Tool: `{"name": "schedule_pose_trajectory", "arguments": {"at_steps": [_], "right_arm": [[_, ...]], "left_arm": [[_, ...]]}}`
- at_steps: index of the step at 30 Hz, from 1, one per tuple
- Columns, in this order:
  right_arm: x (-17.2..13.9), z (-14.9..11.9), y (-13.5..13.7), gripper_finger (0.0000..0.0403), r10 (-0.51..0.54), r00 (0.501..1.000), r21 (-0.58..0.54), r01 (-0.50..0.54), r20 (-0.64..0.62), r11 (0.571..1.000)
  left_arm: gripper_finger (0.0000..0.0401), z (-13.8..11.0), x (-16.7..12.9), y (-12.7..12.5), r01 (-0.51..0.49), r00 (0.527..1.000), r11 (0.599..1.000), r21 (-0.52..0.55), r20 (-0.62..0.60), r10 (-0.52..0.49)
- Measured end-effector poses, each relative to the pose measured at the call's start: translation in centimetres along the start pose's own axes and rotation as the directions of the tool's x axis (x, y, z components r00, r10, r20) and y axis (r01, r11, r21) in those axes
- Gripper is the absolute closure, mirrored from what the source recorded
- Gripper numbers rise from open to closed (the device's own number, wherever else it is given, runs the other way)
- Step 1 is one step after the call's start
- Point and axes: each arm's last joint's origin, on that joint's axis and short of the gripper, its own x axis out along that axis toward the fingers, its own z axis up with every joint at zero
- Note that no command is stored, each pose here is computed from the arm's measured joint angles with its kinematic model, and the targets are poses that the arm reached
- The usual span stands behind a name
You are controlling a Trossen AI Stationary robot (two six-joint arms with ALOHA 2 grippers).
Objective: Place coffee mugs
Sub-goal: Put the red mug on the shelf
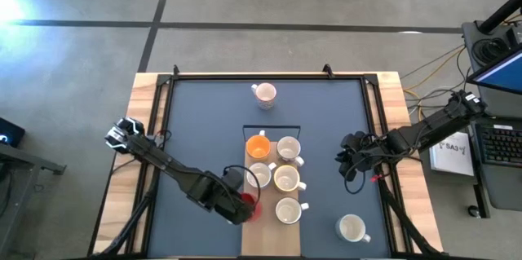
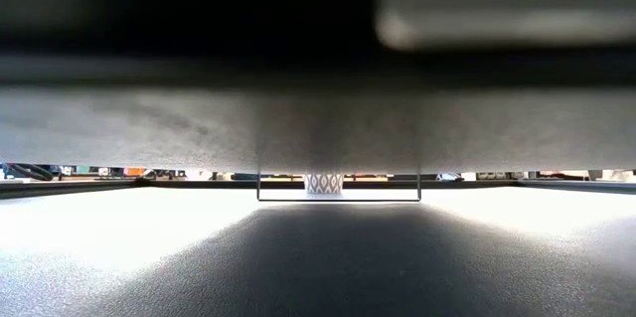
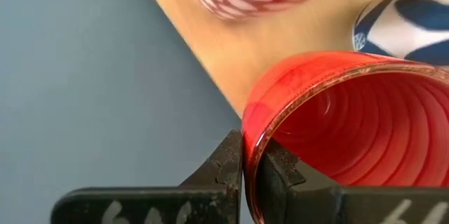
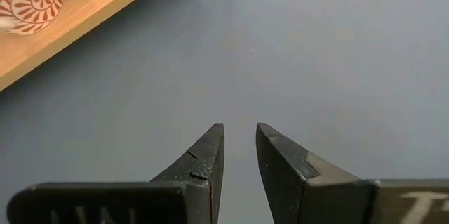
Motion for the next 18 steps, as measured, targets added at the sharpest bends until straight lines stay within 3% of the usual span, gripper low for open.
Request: {"name": "schedule_pose_trajectory", "arguments": {"at_steps": [9, 18], "right_arm": [[0.0, 0.0, 0.0, 0.0318, 0.000, 1.000, 0.001, 0.000, 0.000, 1.000], [0.0, 0.0, 0.0, 0.0330, 0.000, 1.000, 0.001, 0.000, 0.000, 1.000]], "left_arm": [[0.0395, 0.9, 1.5, -1.0, 0.052, 0.999, 0.998, -0.026, 0.016, -0.051], [0.0395, 1.2, 1.3, -1.6, 0.031, 0.999, 0.999, -0.036, 0.016, -0.031]]}}
